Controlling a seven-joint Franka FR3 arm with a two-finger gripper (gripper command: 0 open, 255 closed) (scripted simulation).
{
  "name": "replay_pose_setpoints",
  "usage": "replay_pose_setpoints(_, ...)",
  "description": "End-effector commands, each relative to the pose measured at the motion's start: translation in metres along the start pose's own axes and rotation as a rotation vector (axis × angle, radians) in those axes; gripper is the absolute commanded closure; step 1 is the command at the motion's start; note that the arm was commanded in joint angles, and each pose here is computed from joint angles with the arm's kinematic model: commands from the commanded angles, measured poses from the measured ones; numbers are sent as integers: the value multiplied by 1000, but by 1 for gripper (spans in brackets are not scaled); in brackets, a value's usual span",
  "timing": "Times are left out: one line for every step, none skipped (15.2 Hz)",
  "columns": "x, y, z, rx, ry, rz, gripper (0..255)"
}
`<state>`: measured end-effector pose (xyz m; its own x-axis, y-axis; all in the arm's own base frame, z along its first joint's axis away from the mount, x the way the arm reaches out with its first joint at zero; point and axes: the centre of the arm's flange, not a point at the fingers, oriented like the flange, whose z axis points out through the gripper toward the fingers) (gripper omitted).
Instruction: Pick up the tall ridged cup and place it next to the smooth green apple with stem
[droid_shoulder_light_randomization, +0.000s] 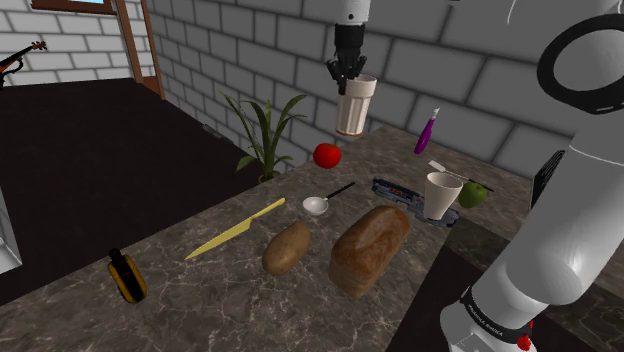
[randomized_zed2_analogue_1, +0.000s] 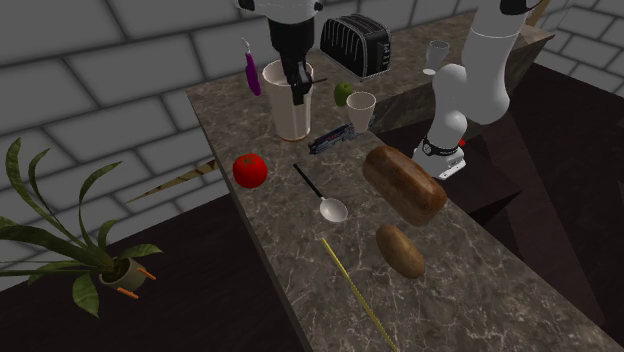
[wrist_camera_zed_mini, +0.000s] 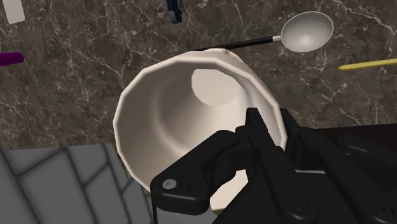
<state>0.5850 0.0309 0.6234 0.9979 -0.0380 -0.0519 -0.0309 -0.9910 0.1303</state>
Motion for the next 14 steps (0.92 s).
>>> replay_pose_setpoints(-17, 23, 2, 1, 1, 0, 255)
replay_pose_setpoints(-24, 34, 4, 1, 1, 0, 255)
replay_pose_setpoints(-31, 45, 6, 1, 1, 0, 255)
replay_pose_setpoints(-37, 56, 7, 1, 1, 0, 255)
replay_pose_setpoints(-44, 67, 9, 1, 1, 0, 255)
replay_pose_setpoints(-51, 79, 11, 1, 1, 0, 255)
replay_pose_setpoints(-58, 90, 13, 1, 1, 0, 255)
replay_pose_setpoints(-64, 101, 15, 1, 1, 0, 255)
replay_pose_setpoints(-71, 112, 16, 1, 1, 0, 255)
replay_pose_setpoints(-78, 123, 18, 1, 1, 0, 255)
replay_pose_setpoints(-85, 135, 20, 1, 1, 0, 255)
replay_pose_setpoints(-91, 146, 22, 1, 1, 0, 255)
replay_pose_setpoints(-98, 157, 23, 1, 1, 0, 255)
replay_pose_setpoints(-105, 168, 25, 1, 1, 0, 255)
